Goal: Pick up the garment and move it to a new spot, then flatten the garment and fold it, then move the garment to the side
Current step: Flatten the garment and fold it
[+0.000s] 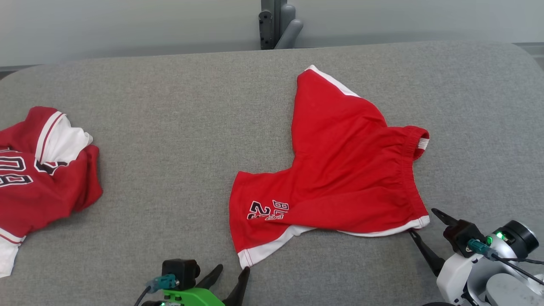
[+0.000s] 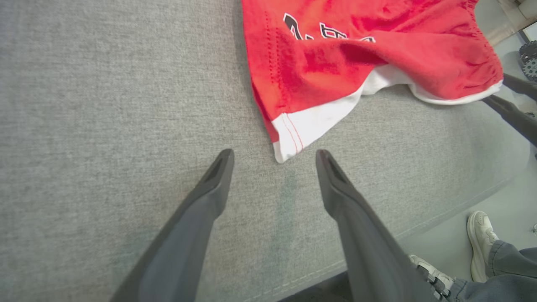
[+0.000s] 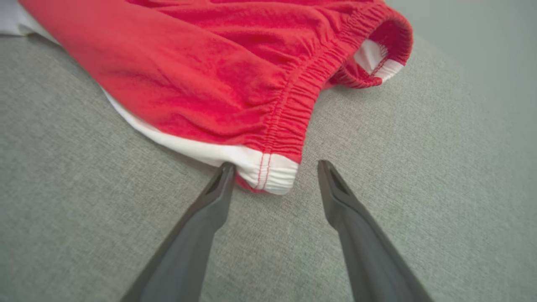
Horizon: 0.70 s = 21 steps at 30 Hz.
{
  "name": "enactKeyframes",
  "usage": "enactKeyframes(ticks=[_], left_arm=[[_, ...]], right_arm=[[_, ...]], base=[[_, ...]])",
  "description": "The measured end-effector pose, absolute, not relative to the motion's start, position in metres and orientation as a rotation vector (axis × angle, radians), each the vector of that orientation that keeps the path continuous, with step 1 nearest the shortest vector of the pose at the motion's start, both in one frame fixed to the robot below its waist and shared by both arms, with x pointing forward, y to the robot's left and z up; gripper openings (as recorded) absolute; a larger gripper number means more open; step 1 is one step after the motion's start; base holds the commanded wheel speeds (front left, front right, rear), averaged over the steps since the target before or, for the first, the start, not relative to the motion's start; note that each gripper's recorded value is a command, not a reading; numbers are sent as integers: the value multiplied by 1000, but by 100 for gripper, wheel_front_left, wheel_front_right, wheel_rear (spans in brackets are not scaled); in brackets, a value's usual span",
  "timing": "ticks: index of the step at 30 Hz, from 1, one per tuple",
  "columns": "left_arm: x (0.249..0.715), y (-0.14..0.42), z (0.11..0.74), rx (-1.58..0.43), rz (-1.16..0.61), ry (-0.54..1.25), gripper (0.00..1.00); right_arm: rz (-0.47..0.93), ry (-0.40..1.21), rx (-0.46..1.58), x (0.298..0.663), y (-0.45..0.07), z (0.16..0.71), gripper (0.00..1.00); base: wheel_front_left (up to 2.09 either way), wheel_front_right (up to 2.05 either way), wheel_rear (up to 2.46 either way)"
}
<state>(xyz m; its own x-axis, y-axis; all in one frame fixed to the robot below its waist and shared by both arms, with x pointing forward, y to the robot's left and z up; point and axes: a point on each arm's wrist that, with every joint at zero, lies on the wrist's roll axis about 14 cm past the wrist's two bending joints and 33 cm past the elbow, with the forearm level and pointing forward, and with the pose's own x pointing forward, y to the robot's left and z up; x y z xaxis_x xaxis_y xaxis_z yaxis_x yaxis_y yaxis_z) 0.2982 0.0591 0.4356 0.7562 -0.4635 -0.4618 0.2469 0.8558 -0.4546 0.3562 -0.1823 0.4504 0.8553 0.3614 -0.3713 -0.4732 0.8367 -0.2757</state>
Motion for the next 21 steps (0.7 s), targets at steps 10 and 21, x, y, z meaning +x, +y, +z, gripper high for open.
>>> enactKeyframes(ticks=[10,21], left_arm=[[304,55,427,-362,-410,618,100],[304,41,427,-382,-440,616,100]], right_arm=[[494,322,-350,358,-168,443,100],[497,326,-336,357,-169,440,87]], base=[[0,0,0],[0,0,0]])
